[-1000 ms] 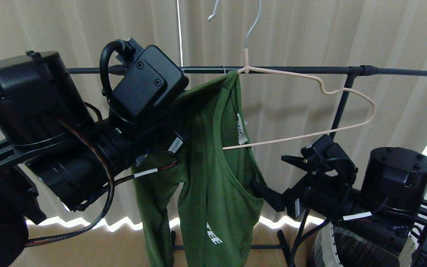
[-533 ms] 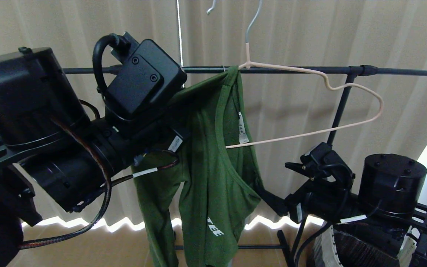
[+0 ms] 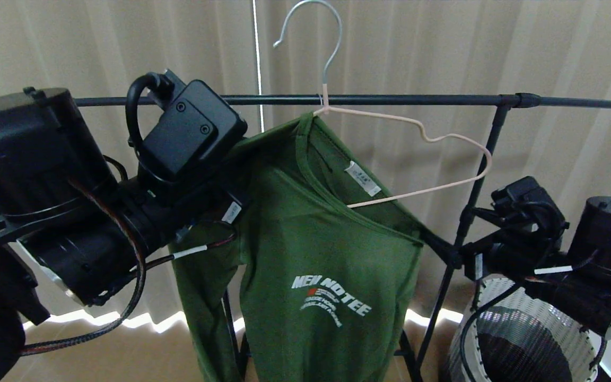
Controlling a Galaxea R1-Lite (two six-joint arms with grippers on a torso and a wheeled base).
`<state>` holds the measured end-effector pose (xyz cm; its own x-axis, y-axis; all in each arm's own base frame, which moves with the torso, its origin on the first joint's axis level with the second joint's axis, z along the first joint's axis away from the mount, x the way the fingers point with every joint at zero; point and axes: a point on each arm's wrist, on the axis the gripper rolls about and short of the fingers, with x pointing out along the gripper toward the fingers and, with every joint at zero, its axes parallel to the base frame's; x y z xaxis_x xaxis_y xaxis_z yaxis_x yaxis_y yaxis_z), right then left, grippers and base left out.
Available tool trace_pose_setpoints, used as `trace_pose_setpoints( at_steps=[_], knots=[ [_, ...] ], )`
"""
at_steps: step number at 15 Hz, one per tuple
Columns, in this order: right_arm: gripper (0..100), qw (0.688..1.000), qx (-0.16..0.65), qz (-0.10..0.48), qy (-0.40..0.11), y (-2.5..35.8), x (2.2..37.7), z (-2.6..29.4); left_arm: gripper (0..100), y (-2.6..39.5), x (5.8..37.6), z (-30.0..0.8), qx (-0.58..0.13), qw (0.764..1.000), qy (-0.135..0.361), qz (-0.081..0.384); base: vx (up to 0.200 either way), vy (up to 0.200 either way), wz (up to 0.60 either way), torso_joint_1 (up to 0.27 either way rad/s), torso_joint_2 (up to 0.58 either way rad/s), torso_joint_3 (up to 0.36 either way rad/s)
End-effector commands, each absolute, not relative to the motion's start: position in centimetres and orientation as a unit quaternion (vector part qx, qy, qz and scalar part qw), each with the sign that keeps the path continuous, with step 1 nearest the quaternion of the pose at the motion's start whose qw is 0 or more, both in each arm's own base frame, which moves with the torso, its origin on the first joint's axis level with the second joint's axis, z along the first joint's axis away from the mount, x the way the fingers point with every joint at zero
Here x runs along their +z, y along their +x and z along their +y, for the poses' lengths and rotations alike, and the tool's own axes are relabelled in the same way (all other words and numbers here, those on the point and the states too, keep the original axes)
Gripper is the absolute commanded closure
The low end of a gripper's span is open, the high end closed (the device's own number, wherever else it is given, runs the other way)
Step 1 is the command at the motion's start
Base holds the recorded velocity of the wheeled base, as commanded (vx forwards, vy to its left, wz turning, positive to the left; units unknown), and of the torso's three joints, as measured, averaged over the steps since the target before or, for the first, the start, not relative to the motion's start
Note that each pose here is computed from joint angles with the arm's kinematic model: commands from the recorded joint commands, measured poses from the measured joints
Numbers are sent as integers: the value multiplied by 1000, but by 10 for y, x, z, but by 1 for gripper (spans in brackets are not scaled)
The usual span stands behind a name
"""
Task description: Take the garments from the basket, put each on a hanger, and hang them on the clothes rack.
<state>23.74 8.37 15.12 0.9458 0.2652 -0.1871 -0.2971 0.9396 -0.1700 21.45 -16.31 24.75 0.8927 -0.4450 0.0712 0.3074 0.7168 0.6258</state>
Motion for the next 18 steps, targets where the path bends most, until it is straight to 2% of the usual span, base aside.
trace_pose_setpoints(
  at_steps=[1, 4, 6, 8, 10, 13, 15, 18],
  knots=[
    [0, 988, 115, 52, -91, 243, 167, 72, 100, 210, 234, -153, -200, 915, 339, -89, 0, 0, 0, 0, 0, 0],
    [0, 991, 106, 17, -84, 253, 185, 71, 100, 212, 222, -132, -171, 897, 403, -67, 0, 0, 0, 0, 0, 0],
    [0, 991, 104, 9, -82, 255, 190, 71, 100, 213, 218, -129, -167, 896, 407, -58, 0, 0, 0, 0, 0, 0],
    [0, 991, 103, 1, -81, 255, 194, 71, 100, 217, 213, -123, -128, 900, 415, -30, 0, 0, 0, 0, 0, 0],
    [0, 990, 114, -2, -81, 247, 196, 73, 100, 220, 211, -124, -123, 901, 416, -24, 0, 0, 0, 0, 0, 0],
    [0, 979, 189, -2, -82, 220, 194, 102, 100, 222, 209, -128, -98, 906, 412, -10, 0, 0, 0, 0, 0, 0],
    [0, 966, 243, 5, -86, 201, 193, 122, 100, 222, 210, -138, -98, 921, 376, -9, 0, 0, 0, 0, 0, 0],
    [0, 960, 266, 1, -85, 195, 196, 131, 100, 219, 208, -147, -117, 928, 355, -8, 0, 0, 0, 0, 0, 0]
  ],
)
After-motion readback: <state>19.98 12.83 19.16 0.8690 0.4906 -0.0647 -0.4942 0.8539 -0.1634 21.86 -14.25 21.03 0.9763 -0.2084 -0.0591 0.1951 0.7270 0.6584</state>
